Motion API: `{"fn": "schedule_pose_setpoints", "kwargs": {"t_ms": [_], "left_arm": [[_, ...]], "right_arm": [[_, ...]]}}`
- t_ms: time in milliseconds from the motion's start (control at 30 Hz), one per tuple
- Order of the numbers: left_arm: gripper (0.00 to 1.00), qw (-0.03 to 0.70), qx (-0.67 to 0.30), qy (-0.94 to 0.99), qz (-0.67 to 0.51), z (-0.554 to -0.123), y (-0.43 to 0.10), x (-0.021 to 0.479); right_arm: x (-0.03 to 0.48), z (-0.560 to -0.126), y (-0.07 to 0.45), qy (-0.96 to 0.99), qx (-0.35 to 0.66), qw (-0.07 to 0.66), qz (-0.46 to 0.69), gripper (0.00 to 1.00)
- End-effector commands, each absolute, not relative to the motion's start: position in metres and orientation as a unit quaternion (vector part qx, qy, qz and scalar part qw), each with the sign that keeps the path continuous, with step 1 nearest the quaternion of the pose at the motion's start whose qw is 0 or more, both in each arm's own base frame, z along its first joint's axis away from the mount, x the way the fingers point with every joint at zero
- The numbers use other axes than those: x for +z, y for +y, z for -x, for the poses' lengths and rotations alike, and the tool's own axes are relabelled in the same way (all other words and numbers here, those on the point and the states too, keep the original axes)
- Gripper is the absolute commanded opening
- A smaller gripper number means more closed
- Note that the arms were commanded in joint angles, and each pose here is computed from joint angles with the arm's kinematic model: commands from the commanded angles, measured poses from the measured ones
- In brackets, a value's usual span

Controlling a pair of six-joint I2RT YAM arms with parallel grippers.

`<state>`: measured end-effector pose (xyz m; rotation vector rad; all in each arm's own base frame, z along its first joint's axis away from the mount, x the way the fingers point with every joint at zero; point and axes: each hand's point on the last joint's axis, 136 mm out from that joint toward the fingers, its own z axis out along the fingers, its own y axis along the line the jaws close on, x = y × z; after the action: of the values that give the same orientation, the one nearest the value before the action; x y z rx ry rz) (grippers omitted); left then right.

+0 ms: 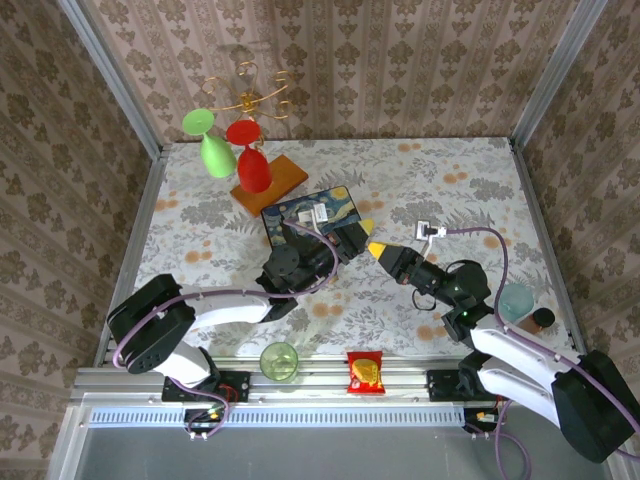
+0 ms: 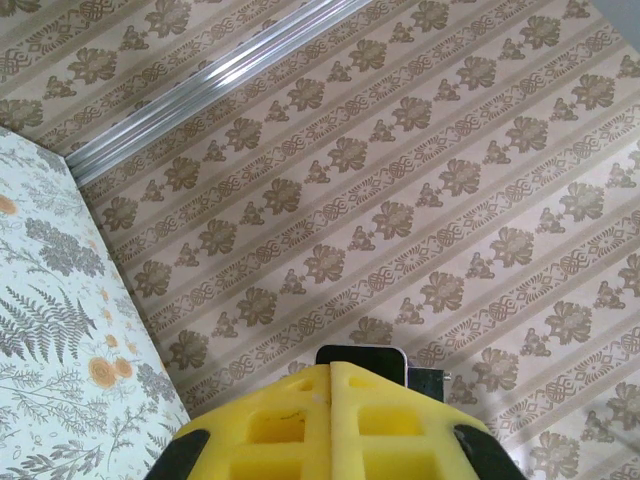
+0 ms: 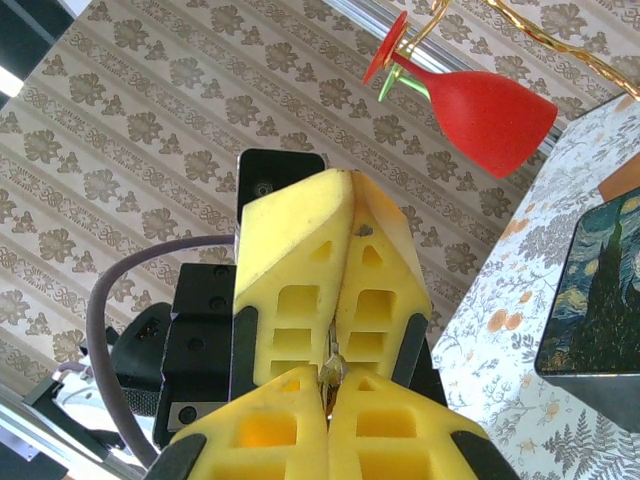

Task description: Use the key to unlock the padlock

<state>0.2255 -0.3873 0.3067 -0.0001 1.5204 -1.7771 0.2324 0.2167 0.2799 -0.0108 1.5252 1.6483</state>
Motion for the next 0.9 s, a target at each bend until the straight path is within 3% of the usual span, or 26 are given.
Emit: {"fn": "schedule_pose_setpoints", "kwargs": {"t_ms": [0,100,233,367,400,467,533,667,867], "left_arm": [[0.00,0.387,-0.686,0.616,0.013,-0.233,-0.387,0.288],[0.00,0.382,-0.686,0.619,0.011,-0.233,-0.390,0.286],[0.00,0.382,-0.685,0.620,0.011,-0.233,-0.391,0.285],[0.00,0.383,-0.683,0.622,0.007,-0.233,-0.390,0.285],[0.09,0.390,-0.679,0.622,0.004,-0.233,-0.387,0.286],[0.60,0.421,-0.649,0.634,-0.019,-0.227,-0.381,0.295],[1.00,0.465,-0.580,0.668,-0.033,-0.224,-0.367,0.301],[1.00,0.530,-0.500,0.684,-0.026,-0.226,-0.320,0.317],[1.00,0.521,-0.406,0.749,-0.048,-0.227,-0.274,0.287]], "right_arm": [[0.302,-0.226,0.211,0.583,0.663,0.469,0.022,0.07],[0.304,-0.225,0.211,0.583,0.662,0.470,0.025,0.09],[0.305,-0.225,0.209,0.581,0.660,0.477,0.023,0.01],[0.304,-0.225,0.207,0.580,0.657,0.481,0.021,0.00],[0.301,-0.226,0.207,0.585,0.654,0.479,0.020,0.00],[0.297,-0.226,0.206,0.591,0.651,0.477,0.016,0.00],[0.291,-0.225,0.205,0.600,0.647,0.471,0.012,0.00],[0.272,-0.224,0.202,0.628,0.625,0.464,0.002,0.00],[0.226,-0.230,0.194,0.714,0.545,0.440,-0.021,0.00]]}}
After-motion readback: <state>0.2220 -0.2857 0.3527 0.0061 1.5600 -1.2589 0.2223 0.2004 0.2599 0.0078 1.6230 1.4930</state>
